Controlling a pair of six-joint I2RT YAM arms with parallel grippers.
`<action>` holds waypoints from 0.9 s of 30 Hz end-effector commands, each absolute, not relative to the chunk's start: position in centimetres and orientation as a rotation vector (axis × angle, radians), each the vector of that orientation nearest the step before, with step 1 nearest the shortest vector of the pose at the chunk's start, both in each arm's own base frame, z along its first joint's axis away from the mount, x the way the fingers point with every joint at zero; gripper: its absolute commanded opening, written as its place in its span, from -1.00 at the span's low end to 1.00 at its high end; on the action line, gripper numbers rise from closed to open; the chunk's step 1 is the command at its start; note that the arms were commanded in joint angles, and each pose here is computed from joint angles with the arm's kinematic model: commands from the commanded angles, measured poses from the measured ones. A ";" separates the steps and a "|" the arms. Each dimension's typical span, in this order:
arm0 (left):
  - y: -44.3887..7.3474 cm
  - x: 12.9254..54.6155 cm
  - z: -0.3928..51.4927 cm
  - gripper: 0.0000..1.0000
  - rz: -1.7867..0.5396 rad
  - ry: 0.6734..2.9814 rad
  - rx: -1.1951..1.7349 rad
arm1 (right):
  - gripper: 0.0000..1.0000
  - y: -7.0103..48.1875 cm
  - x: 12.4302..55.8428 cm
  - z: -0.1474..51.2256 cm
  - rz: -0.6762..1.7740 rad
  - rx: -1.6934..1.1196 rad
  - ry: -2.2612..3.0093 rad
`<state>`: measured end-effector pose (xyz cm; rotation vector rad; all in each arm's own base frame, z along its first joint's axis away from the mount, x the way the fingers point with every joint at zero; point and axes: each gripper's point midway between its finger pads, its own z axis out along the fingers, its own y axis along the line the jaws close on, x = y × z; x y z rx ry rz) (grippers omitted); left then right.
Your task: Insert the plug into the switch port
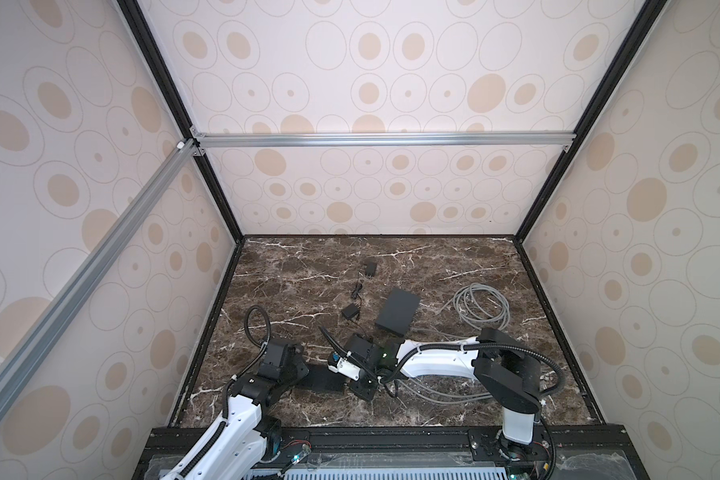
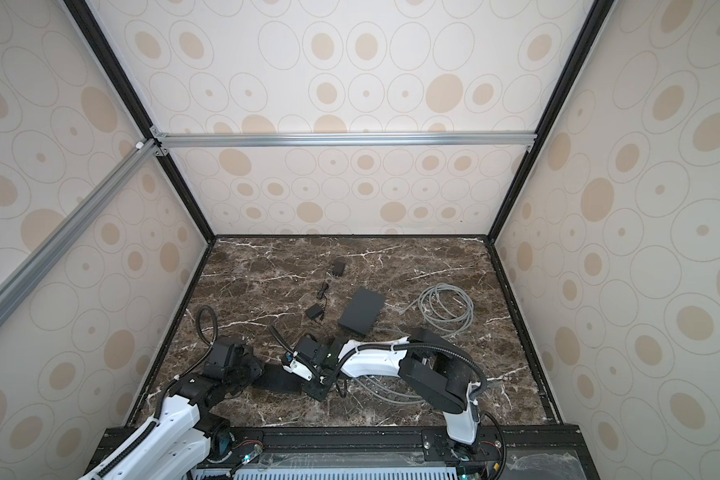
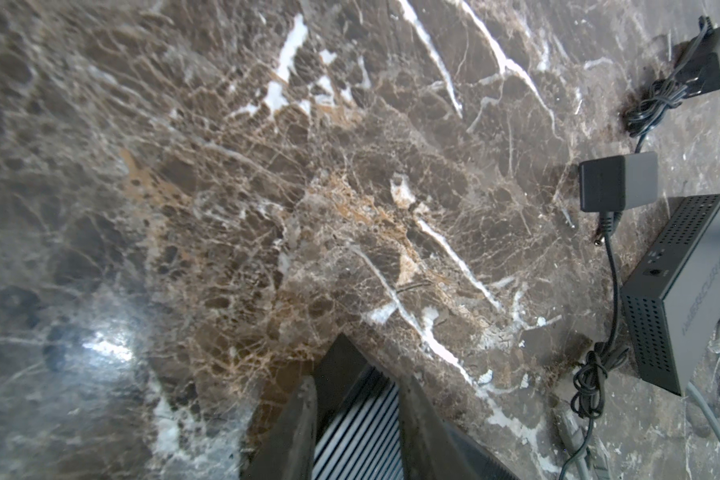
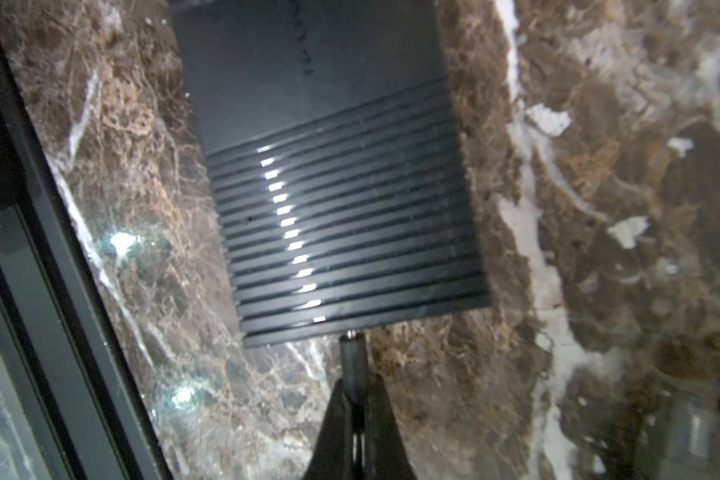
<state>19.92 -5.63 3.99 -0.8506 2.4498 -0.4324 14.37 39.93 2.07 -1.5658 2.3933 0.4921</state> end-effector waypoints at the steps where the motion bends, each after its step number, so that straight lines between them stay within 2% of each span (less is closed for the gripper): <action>1: -6.0 19.6 3.9 -0.33 -0.452 2.464 -0.854 | -1.00 40.4 14.9 1.7 0.438 -1.560 2.377; 9: -6.3 19.4 3.4 -0.33 -0.472 2.475 -0.852 | -1.00 41.9 14.0 2.3 0.557 -1.669 2.261; 15: -6.3 19.4 3.5 -0.32 -0.468 2.482 -0.841 | -1.00 41.6 15.1 2.7 0.435 -1.759 2.200; 27: -6.5 19.5 3.5 -0.32 -0.479 2.483 -0.832 | -1.00 43.7 16.4 4.6 0.468 -1.672 2.134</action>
